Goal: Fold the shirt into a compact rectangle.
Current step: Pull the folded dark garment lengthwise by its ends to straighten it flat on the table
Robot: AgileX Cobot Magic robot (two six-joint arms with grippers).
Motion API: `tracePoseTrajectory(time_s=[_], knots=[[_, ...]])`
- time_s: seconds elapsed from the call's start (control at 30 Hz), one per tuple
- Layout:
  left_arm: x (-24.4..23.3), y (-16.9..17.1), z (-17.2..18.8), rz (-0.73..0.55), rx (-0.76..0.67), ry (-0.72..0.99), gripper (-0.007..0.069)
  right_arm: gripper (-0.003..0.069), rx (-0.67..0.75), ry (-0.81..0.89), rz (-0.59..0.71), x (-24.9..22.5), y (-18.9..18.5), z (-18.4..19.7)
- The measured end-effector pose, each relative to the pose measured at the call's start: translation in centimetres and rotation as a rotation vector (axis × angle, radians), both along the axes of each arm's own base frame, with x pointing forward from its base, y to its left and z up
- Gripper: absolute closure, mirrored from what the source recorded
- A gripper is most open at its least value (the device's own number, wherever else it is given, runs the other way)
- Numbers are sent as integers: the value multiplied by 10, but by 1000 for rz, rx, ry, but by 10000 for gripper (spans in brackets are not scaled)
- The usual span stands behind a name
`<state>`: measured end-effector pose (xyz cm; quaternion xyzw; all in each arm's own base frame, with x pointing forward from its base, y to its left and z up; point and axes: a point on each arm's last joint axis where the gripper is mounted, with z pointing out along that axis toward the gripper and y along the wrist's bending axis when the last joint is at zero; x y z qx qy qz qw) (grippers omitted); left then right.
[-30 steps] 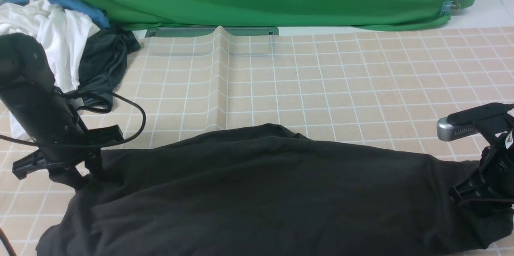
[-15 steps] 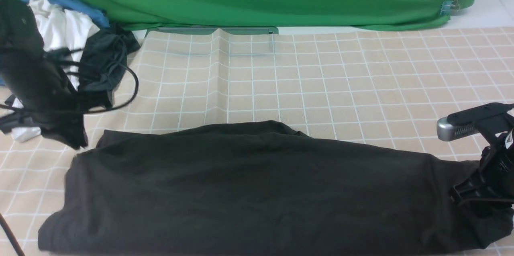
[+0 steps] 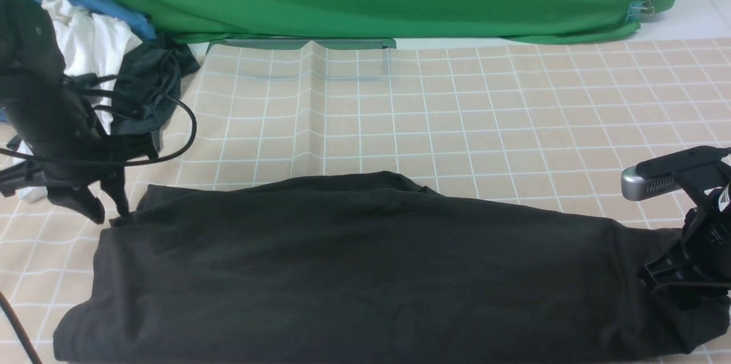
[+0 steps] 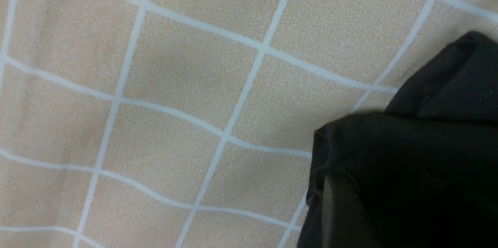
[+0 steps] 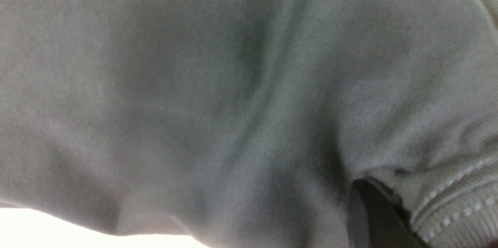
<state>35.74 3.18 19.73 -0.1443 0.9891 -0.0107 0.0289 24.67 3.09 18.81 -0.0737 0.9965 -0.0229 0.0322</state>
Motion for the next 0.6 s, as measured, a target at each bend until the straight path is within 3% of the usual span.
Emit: tracePoseTrajectory(time_s=[0.1,0.17,0.23,0.37,0.6], knots=[[0,-2,-3,-1,-26,19,316,573,0,0,-1,0,0,0],[0,-5,-4,-21,-55,22,312,573,0,0,-1,0,0,0],[2,-6,-7,-30,-71,10,371,573,0,-1,-2,0,0,0],[9,-5,-20,-20,-68,-8,575,573,2,-7,-4,1,0,0],[12,-1,-11,-44,-20,-53,612,573,2,-7,-6,1,0,0]])
